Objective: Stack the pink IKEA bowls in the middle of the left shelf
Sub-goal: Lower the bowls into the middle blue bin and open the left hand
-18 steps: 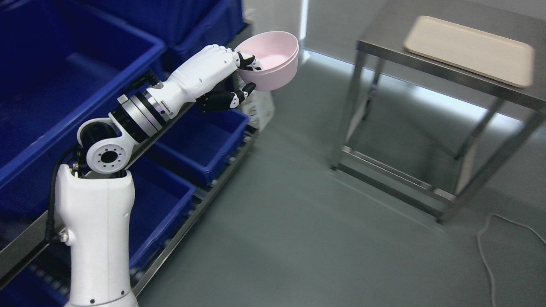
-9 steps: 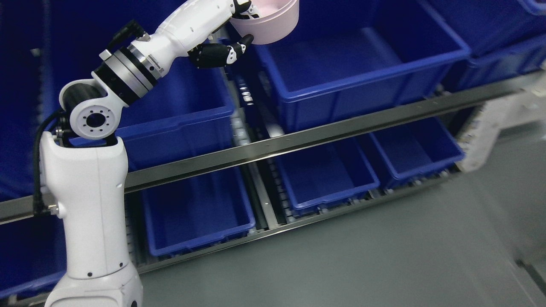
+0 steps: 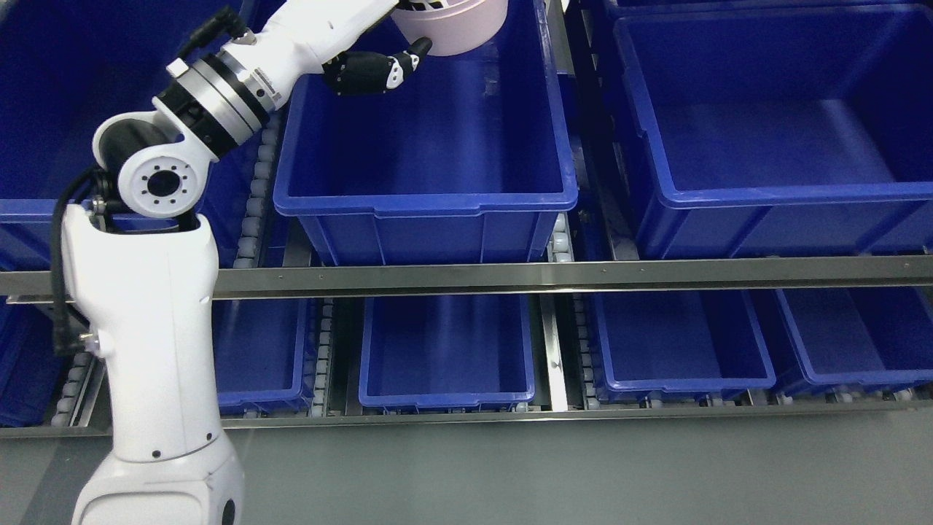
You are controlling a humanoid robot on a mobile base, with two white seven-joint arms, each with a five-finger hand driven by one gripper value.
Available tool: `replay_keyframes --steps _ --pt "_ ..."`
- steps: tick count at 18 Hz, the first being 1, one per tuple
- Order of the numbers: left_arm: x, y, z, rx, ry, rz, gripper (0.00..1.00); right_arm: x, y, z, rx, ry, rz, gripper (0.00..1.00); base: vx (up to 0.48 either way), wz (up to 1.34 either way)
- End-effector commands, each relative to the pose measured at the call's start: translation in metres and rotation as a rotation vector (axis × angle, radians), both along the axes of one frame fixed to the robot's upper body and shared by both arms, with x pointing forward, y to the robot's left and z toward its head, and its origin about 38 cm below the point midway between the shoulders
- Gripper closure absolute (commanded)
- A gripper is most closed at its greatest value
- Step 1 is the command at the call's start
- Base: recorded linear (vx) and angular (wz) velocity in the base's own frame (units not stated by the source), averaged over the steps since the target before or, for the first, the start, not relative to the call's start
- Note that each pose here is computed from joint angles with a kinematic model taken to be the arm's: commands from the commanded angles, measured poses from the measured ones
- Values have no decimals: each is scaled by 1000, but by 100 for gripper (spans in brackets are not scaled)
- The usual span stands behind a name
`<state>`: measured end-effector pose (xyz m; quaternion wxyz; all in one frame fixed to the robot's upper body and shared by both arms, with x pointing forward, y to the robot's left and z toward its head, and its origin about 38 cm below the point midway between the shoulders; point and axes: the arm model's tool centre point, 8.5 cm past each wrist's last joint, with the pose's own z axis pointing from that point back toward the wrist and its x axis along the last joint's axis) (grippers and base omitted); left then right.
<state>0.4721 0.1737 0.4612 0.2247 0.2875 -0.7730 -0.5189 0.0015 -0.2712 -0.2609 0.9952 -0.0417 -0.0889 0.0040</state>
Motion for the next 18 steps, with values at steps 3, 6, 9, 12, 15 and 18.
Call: replay_keyframes --steps 3,6,9,12,15,18 --pt "27 1 -53 70 161 62 93 0 -11 1 -18 -1 -1 0 11 97" --pt "42 3 -76 71 241 65 92 0 -11 1 -18 -1 -1 0 0 0" --pt "53 5 -88 74 294 76 92 0 -11 1 -18 -1 -1 0 0 -18" --pt "58 8 -95 63 317 80 91 0 -11 1 -18 -1 -1 0 0 0" --pt "65 9 -104 59 352 81 90 0 -11 1 -18 -1 -1 0 0 0" --pt "69 11 -105 21 340 91 88 0 -11 1 -18 -1 -1 0 0 0"
